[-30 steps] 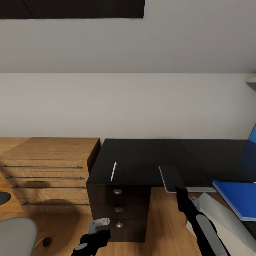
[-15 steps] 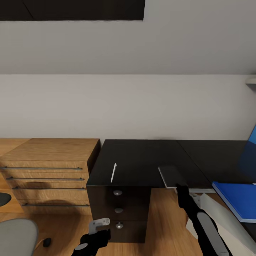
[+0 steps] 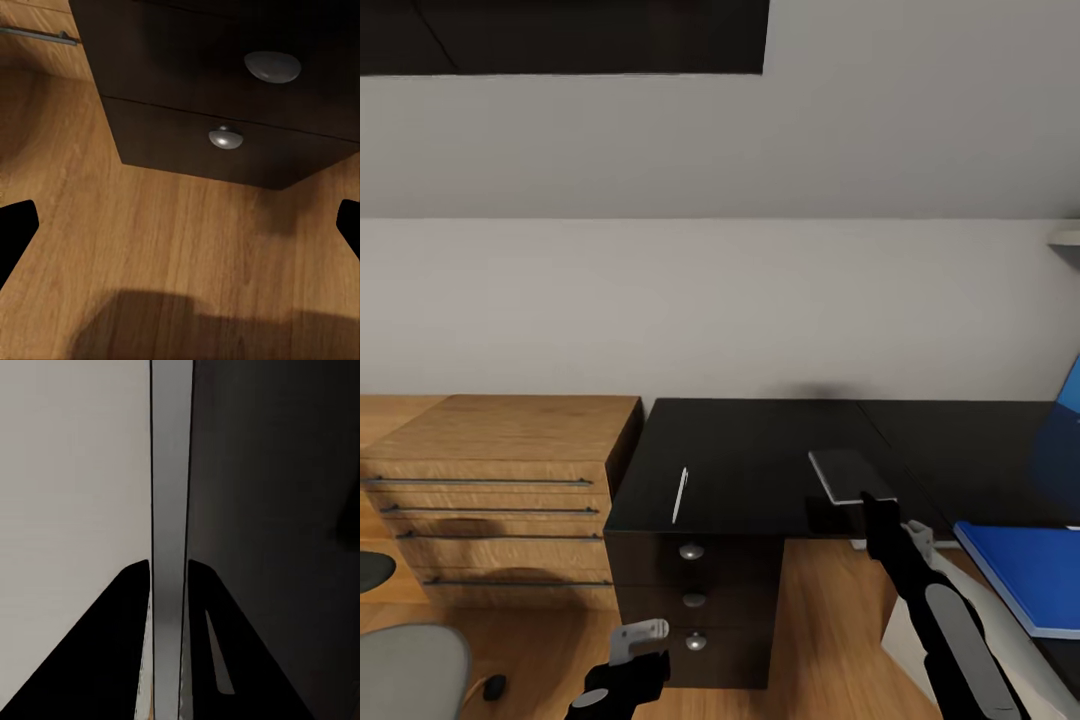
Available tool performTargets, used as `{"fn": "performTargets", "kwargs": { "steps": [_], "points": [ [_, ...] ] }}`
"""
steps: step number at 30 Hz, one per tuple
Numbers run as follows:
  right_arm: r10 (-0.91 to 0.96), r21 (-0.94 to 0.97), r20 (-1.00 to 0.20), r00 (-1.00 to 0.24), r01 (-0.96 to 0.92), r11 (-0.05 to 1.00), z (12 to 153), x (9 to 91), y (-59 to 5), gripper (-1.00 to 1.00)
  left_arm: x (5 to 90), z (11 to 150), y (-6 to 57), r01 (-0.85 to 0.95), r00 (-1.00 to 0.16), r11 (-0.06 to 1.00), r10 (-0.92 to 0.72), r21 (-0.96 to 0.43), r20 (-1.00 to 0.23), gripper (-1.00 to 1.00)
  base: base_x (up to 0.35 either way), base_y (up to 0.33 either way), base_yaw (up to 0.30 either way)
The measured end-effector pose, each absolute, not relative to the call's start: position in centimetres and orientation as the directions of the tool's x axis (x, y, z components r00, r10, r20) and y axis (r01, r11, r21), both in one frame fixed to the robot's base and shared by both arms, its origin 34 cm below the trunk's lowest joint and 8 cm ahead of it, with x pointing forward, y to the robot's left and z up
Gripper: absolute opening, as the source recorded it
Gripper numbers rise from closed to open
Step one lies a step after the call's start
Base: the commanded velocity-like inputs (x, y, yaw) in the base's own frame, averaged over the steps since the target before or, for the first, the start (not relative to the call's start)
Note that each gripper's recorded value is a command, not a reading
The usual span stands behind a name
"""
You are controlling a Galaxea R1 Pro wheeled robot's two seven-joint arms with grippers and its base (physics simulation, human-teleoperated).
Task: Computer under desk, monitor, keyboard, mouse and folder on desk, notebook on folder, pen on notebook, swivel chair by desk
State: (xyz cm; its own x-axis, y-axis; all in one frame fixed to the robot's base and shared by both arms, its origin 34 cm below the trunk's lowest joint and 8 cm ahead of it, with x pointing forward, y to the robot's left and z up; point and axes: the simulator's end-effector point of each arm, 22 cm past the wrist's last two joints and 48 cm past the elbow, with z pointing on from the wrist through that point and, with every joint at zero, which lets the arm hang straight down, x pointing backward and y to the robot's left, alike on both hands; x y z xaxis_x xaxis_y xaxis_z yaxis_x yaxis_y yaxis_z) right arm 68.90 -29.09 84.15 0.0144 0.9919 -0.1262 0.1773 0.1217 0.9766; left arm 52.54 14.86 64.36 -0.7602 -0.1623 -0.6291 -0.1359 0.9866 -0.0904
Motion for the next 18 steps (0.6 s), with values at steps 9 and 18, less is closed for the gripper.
{"fn": "performTargets", "kwargs": {
  "steps": [9, 18],
  "points": [
    [0.991, 0.979, -0.131, 0.02, 0.162, 0.126, 86.2, 69.0, -29.4, -1.0, 52.0, 64.5, 15.0, -0.135, -0.778, 0.988, -0.155, -0.078, -0.609, 1.0, 0.0, 0.0, -0.031],
    [0.991, 0.98, -0.134, 0.023, 0.151, 0.129, 86.7, 69.0, -29.5, -1.0, 49.4, 60.5, 12.5, -0.114, -0.792, 0.991, -0.13, -0.065, -0.597, 1.0, 0.0, 0.0, -0.186]
  ]
}}
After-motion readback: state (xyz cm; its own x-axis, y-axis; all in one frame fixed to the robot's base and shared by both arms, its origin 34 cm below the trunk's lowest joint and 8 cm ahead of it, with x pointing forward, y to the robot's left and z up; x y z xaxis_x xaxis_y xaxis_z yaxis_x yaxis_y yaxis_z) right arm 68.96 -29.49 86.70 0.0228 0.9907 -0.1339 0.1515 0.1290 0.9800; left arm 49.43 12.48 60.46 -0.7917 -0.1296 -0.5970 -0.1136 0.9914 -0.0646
